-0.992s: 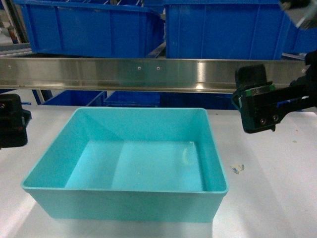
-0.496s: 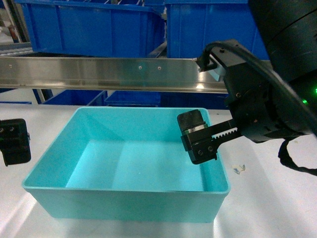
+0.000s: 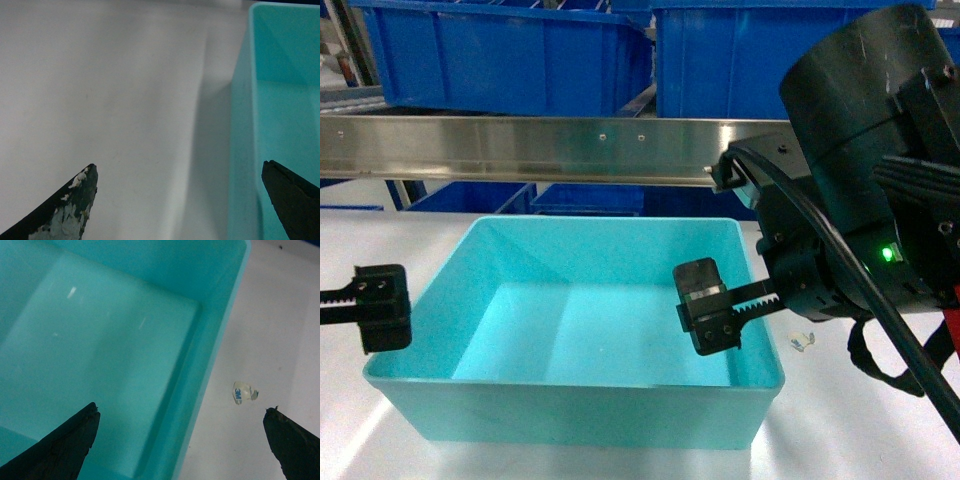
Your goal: Organize blue bins on left shelf correctly
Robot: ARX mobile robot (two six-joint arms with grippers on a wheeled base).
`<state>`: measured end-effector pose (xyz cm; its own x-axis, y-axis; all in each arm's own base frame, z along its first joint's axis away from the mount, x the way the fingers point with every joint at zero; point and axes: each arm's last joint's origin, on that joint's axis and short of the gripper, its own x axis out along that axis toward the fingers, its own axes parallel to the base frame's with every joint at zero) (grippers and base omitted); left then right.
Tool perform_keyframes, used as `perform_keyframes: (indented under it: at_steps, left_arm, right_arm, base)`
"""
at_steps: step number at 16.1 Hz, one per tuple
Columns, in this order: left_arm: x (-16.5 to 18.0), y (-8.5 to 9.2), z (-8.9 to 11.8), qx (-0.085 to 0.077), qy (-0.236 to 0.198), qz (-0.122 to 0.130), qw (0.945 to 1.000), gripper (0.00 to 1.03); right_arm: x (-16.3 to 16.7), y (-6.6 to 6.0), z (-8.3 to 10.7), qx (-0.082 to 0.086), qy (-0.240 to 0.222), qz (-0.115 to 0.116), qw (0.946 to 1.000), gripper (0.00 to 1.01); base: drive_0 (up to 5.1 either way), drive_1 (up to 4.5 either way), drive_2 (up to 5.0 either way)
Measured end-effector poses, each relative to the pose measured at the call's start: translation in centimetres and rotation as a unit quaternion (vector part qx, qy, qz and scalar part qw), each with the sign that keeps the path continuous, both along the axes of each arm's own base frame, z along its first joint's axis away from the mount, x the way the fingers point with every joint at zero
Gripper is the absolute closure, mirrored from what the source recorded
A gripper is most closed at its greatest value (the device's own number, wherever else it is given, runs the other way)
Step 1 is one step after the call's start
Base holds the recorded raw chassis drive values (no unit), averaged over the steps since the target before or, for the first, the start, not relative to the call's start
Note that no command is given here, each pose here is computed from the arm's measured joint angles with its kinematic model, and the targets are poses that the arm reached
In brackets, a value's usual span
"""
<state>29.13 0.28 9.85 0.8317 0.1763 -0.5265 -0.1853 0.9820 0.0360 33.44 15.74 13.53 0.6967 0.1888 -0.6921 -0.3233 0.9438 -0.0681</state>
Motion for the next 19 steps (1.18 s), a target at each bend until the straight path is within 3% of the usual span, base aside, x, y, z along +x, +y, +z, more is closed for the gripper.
perform_keyframes:
  at_steps: [4,5,6,7,8,9,19]
  left_arm:
    - [0.5,-1.4,-0.2,0.008,0.007,-0.016,0.9998,0.05]
    - [0.5,-1.5,-1.4,0.012,0.025,-0.012,0.9995,0.05]
    - [0.4,-1.8,-1.9,0.012,0.037,-0.016,0.9991,0.05]
    - [0.5,-1.8,-2.4,0.01,0.041,-0.011,0.999,0.05]
    - [0.5,-1.8,-2.4,0.011,0.042,-0.01,0.999,0.05]
    - [0.5,-1.8,-2.4,0.011,0.042,-0.01,0.999,0.17]
    - [0.4,-1.9,-2.4,0.009,0.043,-0.013,0.9989,0.55]
  right_arm:
    - [-0.1,-0.5,-1.2,0.009,0.012,-0.019,0.9997,0.03]
    - [-0.6,-0.8,-2.2,0.009,0.025,-0.026,0.9993,0.03]
    - [-0.6,-0.8,-3.3,0.003,0.026,-0.035,0.999,0.03]
    - [-0.4,-0.8,-3.9,-0.014,0.015,-0.043,0.9989,0.03]
    - [-0.4,-0.8,-3.8,-0.015,0.014,-0.042,0.9989,0.03]
    - [-0.4,-0.8,-3.9,-0.017,0.015,-0.042,0.9989,0.14]
    - [-0.5,-0.8,-3.9,-0.021,0.016,-0.036,0.999,0.53]
  base:
    - [0.0,0.0,0.0]
    - [0.0,0.0,0.0]
    - [0.0,0.0,0.0]
    - [0.0,0.0,0.0]
    - [0.0,0.0,0.0]
    - [0.0,0.0,0.0]
    - [0.0,0.0,0.0]
